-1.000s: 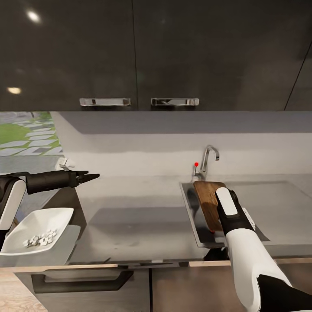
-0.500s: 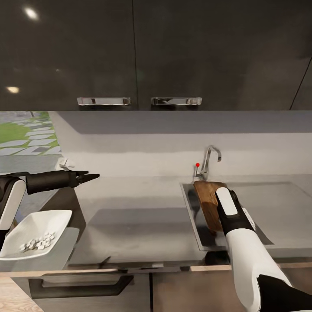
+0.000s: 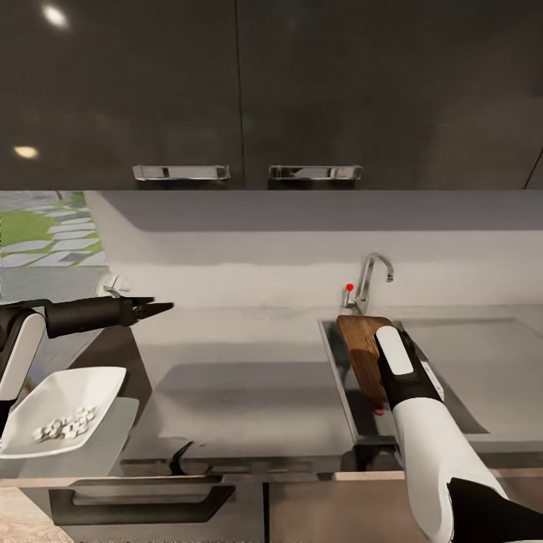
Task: In the kitchen, take the Vidalia onion out of the sink, dice it on the chopping board with the paring knife, put the diced onion into the bowl on the countertop, then place both the paring knife and the chopping board into the sink.
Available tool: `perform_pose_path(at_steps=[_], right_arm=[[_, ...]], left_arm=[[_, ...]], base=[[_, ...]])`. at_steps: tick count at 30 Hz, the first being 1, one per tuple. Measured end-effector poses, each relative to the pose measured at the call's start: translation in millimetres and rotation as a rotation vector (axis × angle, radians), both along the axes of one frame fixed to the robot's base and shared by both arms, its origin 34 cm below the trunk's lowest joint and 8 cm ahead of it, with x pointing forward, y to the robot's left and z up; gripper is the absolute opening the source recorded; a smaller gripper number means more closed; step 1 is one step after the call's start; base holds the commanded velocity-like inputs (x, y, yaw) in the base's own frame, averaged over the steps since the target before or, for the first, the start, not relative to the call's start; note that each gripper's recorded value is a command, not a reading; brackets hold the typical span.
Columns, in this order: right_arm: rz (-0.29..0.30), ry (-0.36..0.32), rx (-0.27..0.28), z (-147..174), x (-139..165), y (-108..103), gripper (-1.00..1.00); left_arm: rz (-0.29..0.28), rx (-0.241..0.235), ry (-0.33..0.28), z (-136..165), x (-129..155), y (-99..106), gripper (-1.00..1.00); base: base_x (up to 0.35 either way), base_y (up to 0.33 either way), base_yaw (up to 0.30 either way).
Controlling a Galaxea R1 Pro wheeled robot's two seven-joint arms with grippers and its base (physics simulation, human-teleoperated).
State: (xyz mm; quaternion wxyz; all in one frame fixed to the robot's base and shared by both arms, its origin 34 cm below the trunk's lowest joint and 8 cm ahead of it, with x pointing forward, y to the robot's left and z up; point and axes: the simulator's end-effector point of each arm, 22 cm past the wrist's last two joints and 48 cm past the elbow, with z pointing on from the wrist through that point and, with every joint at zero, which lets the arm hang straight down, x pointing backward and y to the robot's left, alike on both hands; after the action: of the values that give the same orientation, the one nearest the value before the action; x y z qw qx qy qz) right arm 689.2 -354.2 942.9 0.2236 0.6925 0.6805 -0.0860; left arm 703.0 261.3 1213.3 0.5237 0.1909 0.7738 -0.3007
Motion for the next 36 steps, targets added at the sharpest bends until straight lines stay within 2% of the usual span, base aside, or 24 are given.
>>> perform_pose_path(at_steps=[15, 29, 36], right_arm=[[-0.001, 0.016, 0.003, -10, 0, 0, -1.00], [-0.001, 0.017, 0.003, -10, 0, 0, -1.00], [-0.001, 0.017, 0.003, -10, 0, 0, -1.00]], left_arm=[[-0.001, -0.001, 0.017, -10, 5, -1, 1.00], [-0.017, 0.010, 0.026, -15, 3, -7, 1.00], [-0.017, 0.010, 0.026, -15, 3, -7, 1.00]], base=[[0.003, -0.003, 0.046], [0.073, -0.124, 0.000], [0.001, -0.002, -0.148]])
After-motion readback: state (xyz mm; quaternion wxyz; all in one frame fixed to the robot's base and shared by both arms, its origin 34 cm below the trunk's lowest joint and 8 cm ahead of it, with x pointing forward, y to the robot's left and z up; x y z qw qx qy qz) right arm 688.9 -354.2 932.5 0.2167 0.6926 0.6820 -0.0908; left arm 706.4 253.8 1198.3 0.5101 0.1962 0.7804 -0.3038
